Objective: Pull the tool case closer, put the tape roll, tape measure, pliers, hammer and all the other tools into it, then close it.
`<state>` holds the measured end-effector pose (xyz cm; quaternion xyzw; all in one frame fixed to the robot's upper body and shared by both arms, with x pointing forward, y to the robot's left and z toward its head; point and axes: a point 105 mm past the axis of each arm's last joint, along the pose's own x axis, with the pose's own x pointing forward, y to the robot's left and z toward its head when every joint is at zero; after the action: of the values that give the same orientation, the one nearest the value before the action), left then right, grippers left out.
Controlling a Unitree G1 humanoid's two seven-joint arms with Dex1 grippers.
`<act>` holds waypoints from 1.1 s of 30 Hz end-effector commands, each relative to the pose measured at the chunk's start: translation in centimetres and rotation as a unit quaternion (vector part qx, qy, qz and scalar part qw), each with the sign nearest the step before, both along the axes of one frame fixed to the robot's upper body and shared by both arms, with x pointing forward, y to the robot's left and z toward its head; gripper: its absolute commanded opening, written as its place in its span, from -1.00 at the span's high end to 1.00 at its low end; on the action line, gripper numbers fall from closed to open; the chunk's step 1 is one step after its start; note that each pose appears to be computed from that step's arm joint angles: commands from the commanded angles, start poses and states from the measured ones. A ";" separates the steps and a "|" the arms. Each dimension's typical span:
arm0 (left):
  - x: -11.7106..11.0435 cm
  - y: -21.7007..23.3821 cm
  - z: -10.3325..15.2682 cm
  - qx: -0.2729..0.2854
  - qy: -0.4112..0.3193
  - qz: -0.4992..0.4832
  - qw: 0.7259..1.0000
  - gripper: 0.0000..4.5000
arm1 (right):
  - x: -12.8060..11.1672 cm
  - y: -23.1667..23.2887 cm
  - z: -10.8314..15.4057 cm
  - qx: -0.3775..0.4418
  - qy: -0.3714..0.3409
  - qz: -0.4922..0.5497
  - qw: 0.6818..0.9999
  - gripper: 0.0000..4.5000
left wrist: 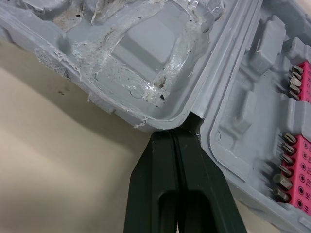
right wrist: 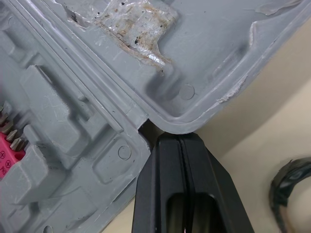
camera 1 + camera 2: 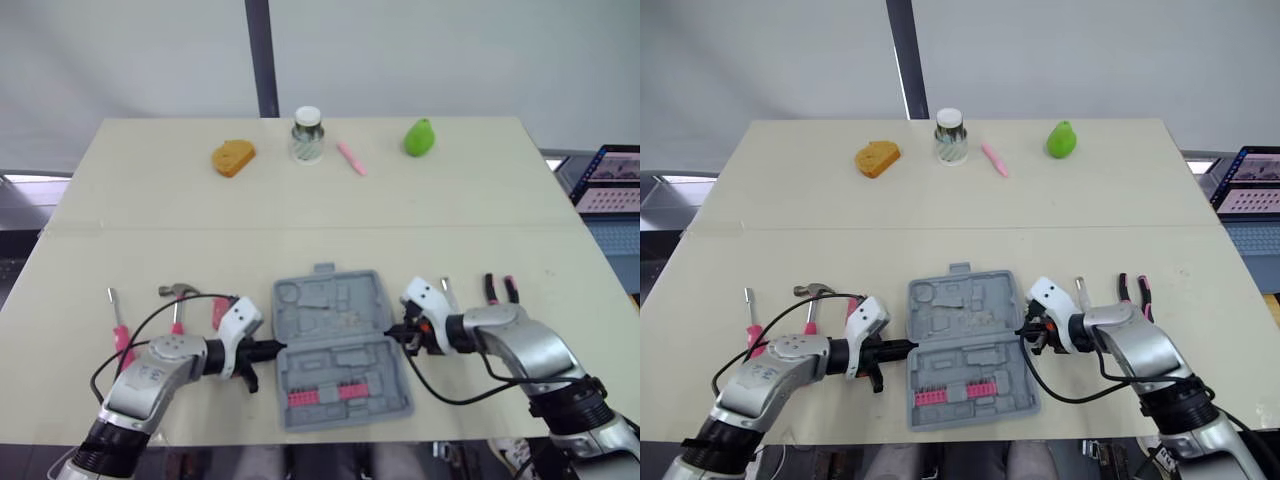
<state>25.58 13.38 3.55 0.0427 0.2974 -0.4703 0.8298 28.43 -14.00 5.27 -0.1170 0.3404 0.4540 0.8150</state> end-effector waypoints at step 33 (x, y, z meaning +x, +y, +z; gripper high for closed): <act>-3.1 -1.1 -0.2 -0.016 0.033 -0.037 0.999 1.00 | -5.3 -0.7 0.0 0.011 0.038 -0.001 0.999 0.99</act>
<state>23.02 12.76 2.85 0.0279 0.3242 -0.4934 0.8067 23.41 -15.15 4.62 -0.0880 0.3776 0.4506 0.8041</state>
